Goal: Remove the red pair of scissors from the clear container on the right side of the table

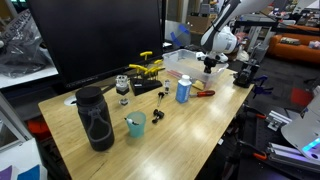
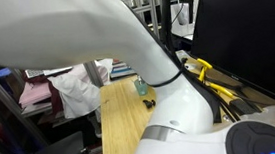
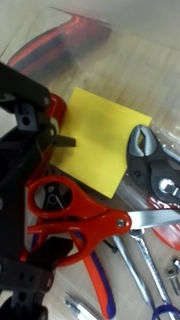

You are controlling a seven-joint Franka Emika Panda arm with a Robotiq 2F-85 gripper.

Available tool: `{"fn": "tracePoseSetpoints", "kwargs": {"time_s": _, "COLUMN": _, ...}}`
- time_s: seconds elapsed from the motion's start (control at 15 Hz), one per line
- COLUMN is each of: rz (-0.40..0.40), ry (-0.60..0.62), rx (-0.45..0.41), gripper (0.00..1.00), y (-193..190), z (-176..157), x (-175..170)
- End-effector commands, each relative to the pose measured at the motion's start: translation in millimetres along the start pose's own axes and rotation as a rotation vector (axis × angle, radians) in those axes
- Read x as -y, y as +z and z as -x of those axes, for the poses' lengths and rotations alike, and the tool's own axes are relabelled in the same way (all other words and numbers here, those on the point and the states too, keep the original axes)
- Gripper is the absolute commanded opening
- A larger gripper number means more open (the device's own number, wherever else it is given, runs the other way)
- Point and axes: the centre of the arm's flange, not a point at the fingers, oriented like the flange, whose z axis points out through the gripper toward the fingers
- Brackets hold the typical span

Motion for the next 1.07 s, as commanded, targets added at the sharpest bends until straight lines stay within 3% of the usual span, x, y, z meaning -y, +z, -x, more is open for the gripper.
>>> {"fn": "tracePoseSetpoints", "kwargs": {"time_s": 0.0, "rz": 0.057, "ry": 0.0, "rx": 0.021, "gripper": 0.59, "y": 14, "z": -7, "x": 9}}
{"fn": "tracePoseSetpoints", "kwargs": {"time_s": 0.2, "rz": 0.049, "ry": -0.001, "rx": 0.035, "gripper": 0.48, "y": 8, "z": -8, "x": 15}}
{"fn": "tracePoseSetpoints", "kwargs": {"time_s": 0.4, "rz": 0.038, "ry": -0.005, "rx": 0.037, "gripper": 0.51, "y": 4, "z": -7, "x": 17}}
{"fn": "tracePoseSetpoints", "kwargs": {"time_s": 0.47, "rz": 0.036, "ry": -0.009, "rx": 0.042, "gripper": 0.42, "y": 2, "z": -6, "x": 16}}
{"fn": "tracePoseSetpoints", "kwargs": {"time_s": 0.53, "rz": 0.035, "ry": -0.014, "rx": 0.047, "gripper": 0.26, "y": 0, "z": -5, "x": 15}}
{"fn": "tracePoseSetpoints", "kwargs": {"time_s": 1.0, "rz": -0.043, "ry": -0.084, "rx": 0.096, "gripper": 0.26, "y": -26, "z": 7, "x": 6}}
